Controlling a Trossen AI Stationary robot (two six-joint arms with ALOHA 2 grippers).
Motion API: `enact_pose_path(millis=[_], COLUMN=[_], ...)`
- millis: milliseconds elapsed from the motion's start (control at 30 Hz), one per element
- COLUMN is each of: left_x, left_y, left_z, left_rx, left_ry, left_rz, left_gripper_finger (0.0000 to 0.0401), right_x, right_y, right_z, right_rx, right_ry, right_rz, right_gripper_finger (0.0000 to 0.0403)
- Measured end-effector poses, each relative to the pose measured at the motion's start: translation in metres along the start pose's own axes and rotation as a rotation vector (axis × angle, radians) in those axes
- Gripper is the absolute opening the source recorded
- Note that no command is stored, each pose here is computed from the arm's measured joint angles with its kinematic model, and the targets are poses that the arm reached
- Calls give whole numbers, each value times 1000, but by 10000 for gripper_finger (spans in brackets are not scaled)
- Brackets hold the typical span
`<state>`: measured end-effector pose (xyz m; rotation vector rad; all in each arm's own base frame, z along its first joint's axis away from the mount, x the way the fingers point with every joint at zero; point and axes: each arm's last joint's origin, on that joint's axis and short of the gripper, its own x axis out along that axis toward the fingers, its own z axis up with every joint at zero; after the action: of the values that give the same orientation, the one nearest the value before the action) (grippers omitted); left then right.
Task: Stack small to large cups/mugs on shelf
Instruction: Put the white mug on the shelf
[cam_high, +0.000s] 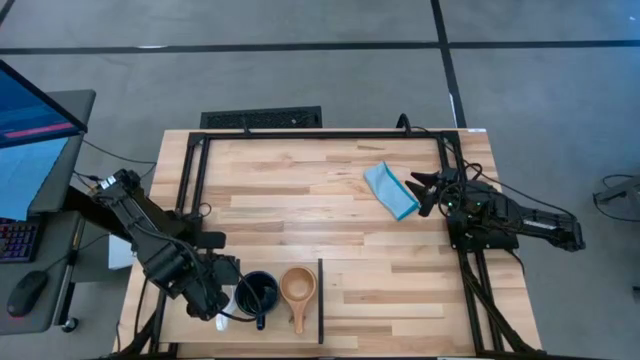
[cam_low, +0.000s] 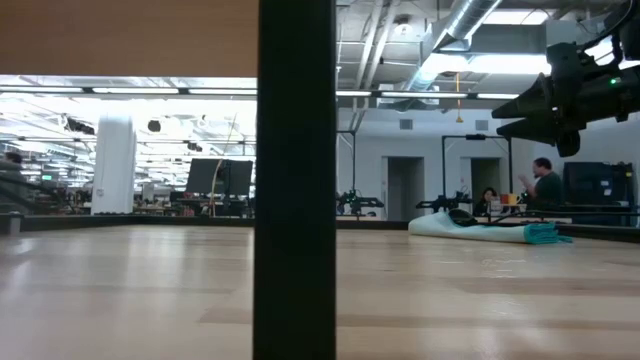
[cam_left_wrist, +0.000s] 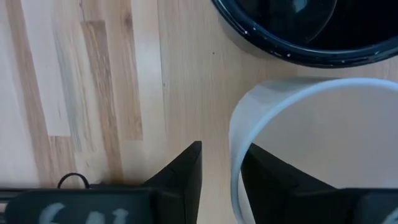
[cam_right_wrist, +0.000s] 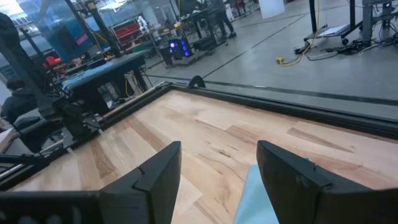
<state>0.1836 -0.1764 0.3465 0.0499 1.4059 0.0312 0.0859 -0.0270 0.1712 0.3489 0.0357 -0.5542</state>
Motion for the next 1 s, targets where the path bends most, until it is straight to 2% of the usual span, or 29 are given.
enact_pose_path(millis=[433, 1000], left_x=[1, 1], left_y=[1, 2], left_z=[5, 6], left_rx=[69, 76], left_ry=[-26, -29], left_rz=[-6, -11], left_gripper_finger=[99, 98], right_x=[0, 0], right_y=[0, 0], right_z=[0, 0], right_rx=[0, 0], right_ry=[0, 0], right_rz=[0, 0], right_gripper_finger=[232, 232])
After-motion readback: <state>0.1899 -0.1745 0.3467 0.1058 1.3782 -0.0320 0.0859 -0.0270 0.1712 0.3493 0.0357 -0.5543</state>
